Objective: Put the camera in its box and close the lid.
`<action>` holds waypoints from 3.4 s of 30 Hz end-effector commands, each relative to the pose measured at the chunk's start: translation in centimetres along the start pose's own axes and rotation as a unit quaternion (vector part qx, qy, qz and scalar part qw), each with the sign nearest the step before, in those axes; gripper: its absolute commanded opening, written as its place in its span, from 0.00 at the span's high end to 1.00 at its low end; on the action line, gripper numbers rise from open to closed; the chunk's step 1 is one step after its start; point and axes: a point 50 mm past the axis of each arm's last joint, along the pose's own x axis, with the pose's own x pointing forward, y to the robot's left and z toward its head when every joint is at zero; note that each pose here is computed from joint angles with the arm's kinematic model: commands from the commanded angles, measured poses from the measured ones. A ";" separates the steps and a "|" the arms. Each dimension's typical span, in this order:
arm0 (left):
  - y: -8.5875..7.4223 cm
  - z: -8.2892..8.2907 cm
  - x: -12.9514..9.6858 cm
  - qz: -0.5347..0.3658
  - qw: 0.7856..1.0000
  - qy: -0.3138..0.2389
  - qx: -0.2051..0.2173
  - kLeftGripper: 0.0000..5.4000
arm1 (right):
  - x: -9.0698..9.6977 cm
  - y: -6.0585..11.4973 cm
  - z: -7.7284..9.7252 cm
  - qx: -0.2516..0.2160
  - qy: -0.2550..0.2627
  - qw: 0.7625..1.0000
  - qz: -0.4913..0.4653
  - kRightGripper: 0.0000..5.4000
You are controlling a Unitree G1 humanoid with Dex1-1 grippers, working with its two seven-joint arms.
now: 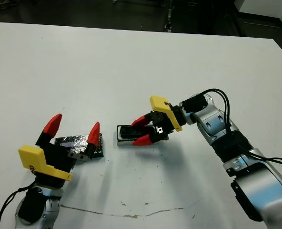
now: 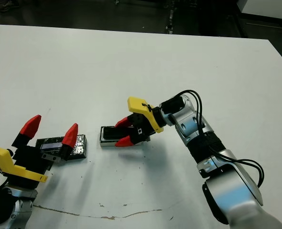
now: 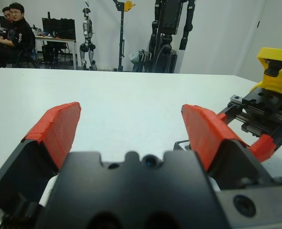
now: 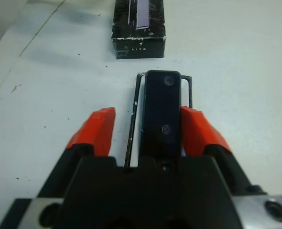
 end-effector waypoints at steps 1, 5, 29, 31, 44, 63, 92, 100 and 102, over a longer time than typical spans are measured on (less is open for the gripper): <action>0.1 -0.4 -0.2 -0.001 1.000 0.010 0.004 0.00 | -0.4 0.1 -0.8 0.009 0.011 1.000 -0.003 0.24; 0.1 -0.4 -0.2 -0.001 1.000 0.010 0.006 0.00 | -0.4 0.1 -0.8 0.006 0.007 1.000 -0.003 0.13; 0.1 -0.3 -0.2 0.000 1.000 0.010 0.006 0.00 | -5.8 0.4 1.1 0.005 -0.086 0.992 -0.094 0.00; 0.1 -0.3 -0.2 -0.001 1.000 0.009 0.004 0.00 | -6.9 0.9 1.1 0.014 -0.119 0.984 -0.133 0.00; 0.6 -0.1 -0.2 -0.005 1.000 0.006 0.018 0.00 | -10.6 8.9 -1.7 0.092 -0.201 0.854 -0.472 0.23; 5.0 3.7 1.7 -0.170 0.973 0.045 0.149 0.00 | -7.5 15.7 -6.4 0.192 -0.257 0.714 -0.623 0.78; 10.0 4.5 6.8 -0.569 0.786 0.169 0.172 0.00 | -6.9 15.1 -6.4 0.195 -0.270 0.703 -0.628 1.00; 9.4 3.5 6.4 -0.592 0.771 0.172 0.160 0.00 | -6.7 15.2 -6.4 0.196 -0.267 0.701 -0.632 1.00; 9.4 3.1 6.3 -0.592 0.769 0.175 0.164 0.00 | -6.7 15.2 -6.4 0.195 -0.267 0.701 -0.632 1.00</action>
